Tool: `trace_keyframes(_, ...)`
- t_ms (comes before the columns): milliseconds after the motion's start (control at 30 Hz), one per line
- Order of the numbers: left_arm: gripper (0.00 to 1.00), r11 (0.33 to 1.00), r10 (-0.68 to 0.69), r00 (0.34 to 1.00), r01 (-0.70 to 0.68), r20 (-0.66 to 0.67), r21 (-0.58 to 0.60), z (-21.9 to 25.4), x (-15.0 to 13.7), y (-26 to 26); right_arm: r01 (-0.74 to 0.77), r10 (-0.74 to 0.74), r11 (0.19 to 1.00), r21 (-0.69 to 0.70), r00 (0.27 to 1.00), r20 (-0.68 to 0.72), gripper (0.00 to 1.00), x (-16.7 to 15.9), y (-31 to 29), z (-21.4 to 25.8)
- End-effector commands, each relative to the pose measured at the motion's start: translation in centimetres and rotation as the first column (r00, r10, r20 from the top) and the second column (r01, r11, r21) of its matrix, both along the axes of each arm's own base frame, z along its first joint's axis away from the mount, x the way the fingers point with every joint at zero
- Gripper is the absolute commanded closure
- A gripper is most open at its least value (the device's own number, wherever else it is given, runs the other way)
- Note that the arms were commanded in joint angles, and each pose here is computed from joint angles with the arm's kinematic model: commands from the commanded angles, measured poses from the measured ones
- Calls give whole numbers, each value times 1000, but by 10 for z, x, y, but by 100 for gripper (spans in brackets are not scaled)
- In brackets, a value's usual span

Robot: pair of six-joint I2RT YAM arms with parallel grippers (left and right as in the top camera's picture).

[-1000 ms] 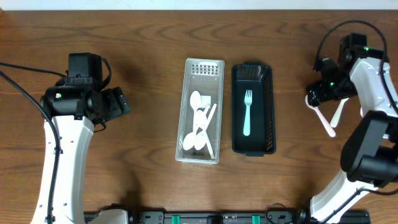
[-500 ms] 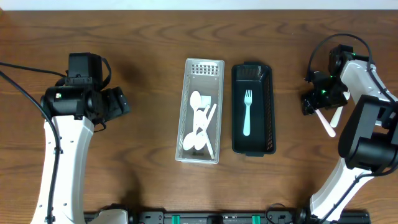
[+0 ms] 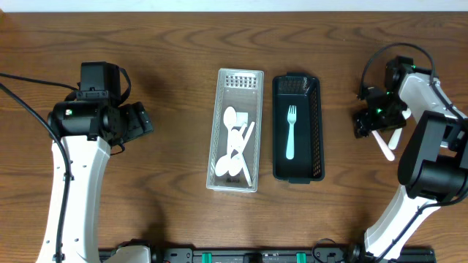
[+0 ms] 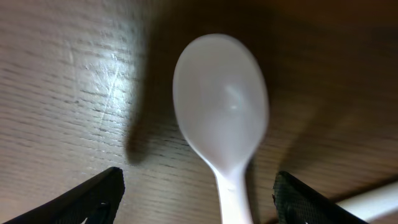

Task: Pack container
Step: 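Move the right gripper back and grasp a white spoon, then place the white spoon into the black basket with the right gripper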

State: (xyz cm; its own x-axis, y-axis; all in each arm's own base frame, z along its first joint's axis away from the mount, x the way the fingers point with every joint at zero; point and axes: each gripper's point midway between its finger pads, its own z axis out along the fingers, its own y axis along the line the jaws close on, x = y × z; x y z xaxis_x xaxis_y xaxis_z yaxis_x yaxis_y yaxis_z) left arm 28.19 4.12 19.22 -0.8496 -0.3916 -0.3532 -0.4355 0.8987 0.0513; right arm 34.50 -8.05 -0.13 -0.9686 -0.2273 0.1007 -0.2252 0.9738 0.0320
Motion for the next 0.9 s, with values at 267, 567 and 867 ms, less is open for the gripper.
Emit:
trace_keyframes(267, 2, 1000, -11, 1000, 12, -13, 11, -3, -1, 1, 17, -16, 1000, 14, 999, -49, 28, -18, 2, -19)
trace_keyframes(567, 2, 1000, -11, 1000, 12, -14, 11, -3, -1, 1, 16, -15, 1000, 14, 999, -48, 69, -18, 2, -19)
trace_keyframes(867, 2, 1000, -11, 1000, 12, -14, 11, -3, -1, 1, 41, -41, 999, 9, 998, -42, 89, -16, 2, -19)
